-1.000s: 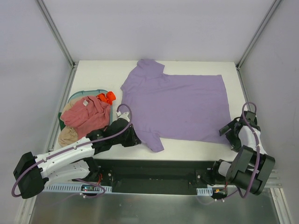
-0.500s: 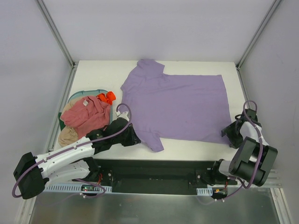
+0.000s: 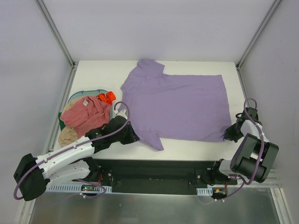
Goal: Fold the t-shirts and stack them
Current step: Grap the side of the flattened tshirt closest away from the robot with both arms
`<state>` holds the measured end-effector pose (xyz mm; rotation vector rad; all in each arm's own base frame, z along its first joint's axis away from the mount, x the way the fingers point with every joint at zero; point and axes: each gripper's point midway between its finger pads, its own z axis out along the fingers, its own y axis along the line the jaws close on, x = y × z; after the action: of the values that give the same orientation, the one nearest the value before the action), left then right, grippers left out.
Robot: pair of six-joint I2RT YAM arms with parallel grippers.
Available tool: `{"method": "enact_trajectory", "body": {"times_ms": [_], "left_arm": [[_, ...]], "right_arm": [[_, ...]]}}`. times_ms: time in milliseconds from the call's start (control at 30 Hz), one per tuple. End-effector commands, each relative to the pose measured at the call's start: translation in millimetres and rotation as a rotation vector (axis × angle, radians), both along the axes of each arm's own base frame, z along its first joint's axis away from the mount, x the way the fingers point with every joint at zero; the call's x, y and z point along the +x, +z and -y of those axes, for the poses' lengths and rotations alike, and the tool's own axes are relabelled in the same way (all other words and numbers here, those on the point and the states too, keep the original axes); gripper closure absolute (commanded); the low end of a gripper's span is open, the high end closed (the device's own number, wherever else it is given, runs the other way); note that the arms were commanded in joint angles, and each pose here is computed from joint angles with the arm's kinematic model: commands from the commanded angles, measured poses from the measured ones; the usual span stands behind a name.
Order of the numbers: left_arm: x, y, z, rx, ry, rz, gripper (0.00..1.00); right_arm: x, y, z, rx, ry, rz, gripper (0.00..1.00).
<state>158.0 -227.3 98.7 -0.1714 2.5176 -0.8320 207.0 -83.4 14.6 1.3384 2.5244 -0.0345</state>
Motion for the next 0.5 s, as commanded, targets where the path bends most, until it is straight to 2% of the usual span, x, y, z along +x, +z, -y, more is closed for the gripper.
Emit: {"method": "enact_trajectory", "body": {"times_ms": [0, 467], "left_arm": [[15, 16, 2, -0.020, 0.008, 0.052, 1.00], [63, 57, 6, -0.040, 0.014, 0.133, 1.00]], "right_arm": [[32, 17, -13, 0.069, 0.050, 0.145, 0.99], [50, 62, -18, 0.042, 0.187, 0.219, 1.00]]}}
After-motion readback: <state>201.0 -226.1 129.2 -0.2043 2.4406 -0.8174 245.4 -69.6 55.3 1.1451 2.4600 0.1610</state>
